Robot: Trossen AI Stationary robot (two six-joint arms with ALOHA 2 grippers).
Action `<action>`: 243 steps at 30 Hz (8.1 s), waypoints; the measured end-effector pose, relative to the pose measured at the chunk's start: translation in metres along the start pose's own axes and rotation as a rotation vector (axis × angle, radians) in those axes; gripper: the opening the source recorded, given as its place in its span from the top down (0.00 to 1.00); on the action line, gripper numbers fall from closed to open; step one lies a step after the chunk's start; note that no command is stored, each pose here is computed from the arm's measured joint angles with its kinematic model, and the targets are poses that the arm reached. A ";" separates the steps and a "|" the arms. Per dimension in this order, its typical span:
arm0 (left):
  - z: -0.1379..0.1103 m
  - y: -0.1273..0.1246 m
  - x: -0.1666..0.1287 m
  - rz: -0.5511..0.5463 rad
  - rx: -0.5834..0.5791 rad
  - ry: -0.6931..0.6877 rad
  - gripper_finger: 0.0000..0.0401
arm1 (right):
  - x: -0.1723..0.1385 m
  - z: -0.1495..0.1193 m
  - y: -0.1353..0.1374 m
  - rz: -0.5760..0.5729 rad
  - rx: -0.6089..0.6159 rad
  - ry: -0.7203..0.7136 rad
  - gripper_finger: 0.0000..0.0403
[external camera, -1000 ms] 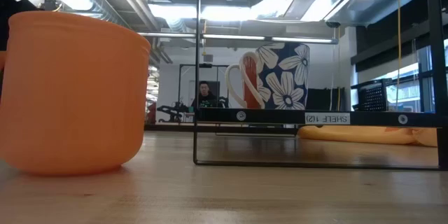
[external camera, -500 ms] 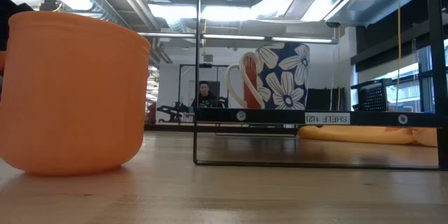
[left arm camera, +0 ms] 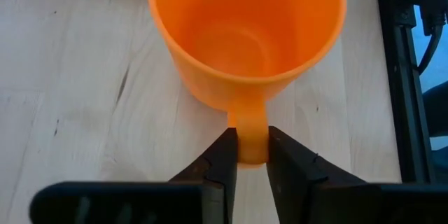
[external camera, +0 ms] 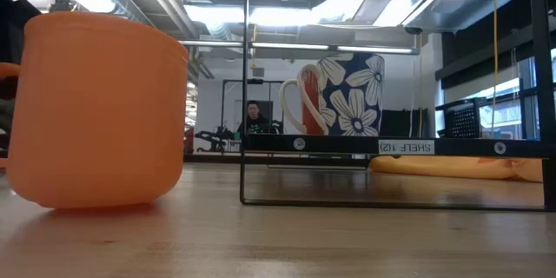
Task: Stack small to large cups/mugs on shelf
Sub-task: Put the orange mug align with the white pattern cup on the shelf, then return to Home Position
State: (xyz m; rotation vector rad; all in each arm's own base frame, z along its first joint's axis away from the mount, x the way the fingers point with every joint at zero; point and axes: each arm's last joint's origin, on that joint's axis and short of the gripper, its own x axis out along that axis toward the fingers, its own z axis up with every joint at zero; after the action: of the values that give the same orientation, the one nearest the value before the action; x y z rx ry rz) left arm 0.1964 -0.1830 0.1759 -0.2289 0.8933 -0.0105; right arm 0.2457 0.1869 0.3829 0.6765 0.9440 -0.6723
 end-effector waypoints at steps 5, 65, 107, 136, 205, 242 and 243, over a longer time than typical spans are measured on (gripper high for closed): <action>0.000 0.000 0.000 -0.001 -0.001 0.001 0.85 | 0.000 0.000 0.000 0.000 0.000 0.000 0.74; 0.133 0.077 -0.011 -0.043 0.017 -0.172 0.86 | -0.067 0.045 -0.058 0.188 0.146 -0.428 0.74; 0.192 0.063 0.050 0.020 0.103 -0.056 0.86 | -0.063 0.054 -0.060 0.151 0.104 -0.411 0.74; 0.190 0.073 0.063 0.067 0.111 -0.017 0.84 | -0.063 0.054 -0.060 0.145 0.078 -0.414 0.74; 0.126 0.045 -0.185 -0.446 0.063 -0.993 0.81 | -0.028 0.070 -0.051 1.163 -0.464 -0.739 0.74; -0.012 0.152 -0.141 -0.208 -0.069 -1.140 0.81 | 0.088 0.005 -0.227 1.032 -0.133 -1.044 0.74; -0.014 0.153 -0.139 -0.211 -0.079 -1.142 0.81 | 0.091 0.004 -0.229 1.037 -0.126 -1.043 0.74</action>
State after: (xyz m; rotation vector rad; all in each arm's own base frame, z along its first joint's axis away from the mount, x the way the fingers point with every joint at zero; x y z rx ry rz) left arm 0.0852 -0.0217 0.2432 -0.3453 -0.2696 -0.0358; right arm 0.1114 0.0254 0.2545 0.4993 -0.3638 0.0324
